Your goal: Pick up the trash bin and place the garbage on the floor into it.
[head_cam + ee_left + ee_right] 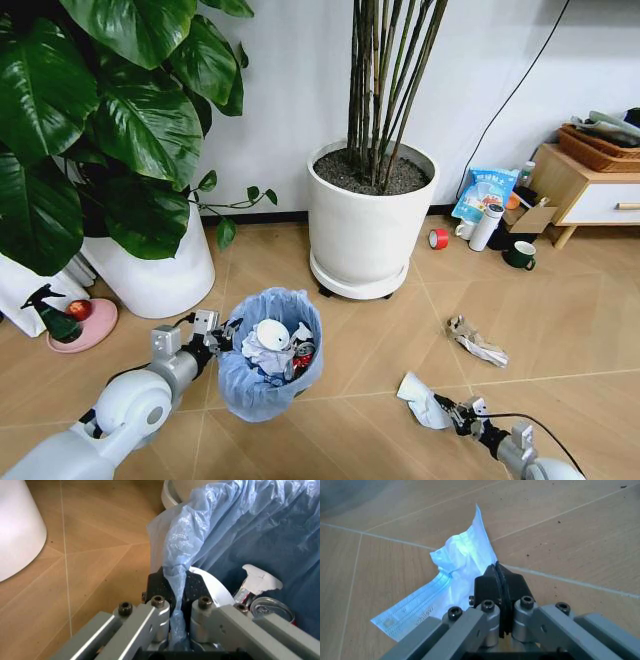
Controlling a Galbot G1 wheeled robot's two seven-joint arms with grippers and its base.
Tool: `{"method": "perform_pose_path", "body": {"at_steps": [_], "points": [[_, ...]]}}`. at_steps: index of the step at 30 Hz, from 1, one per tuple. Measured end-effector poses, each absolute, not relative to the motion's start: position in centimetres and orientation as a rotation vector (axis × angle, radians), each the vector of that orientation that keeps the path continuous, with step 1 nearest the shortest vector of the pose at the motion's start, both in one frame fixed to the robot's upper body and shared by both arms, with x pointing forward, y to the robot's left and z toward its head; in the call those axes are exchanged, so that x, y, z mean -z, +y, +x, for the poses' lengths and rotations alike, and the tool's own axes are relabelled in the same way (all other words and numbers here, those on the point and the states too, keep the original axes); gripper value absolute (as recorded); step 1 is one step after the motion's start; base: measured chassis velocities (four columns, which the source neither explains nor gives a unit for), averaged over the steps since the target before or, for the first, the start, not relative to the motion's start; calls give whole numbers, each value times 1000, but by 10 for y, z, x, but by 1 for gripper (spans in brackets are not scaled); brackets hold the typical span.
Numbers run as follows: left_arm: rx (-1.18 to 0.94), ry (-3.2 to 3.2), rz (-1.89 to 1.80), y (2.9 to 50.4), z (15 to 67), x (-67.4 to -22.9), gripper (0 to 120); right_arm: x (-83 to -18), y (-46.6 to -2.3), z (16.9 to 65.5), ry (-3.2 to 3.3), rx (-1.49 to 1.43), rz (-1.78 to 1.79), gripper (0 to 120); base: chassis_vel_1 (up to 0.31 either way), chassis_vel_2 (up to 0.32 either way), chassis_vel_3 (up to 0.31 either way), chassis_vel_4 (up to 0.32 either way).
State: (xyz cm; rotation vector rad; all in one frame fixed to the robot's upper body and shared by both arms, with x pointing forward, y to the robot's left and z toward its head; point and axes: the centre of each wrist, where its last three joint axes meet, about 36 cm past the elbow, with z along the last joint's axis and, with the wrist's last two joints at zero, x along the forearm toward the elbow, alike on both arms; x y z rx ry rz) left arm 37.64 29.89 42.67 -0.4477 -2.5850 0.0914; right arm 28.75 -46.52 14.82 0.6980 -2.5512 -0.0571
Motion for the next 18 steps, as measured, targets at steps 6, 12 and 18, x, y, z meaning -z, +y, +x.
{"method": "perform_pose_path", "body": {"at_steps": [6,12,18], "points": [[-90,-2582,-450,299,376,-426,0,-155,-472,289,-2567,46,702,0,0,0,0,0],[-77,-2561,-463,297,373,-421,0,-169,-481,293,-2604,28,727,0,0,0,0,0],[-67,-2544,-469,297,372,-416,0,-175,-484,295,-2623,18,749,0,0,0,0,0]]}}
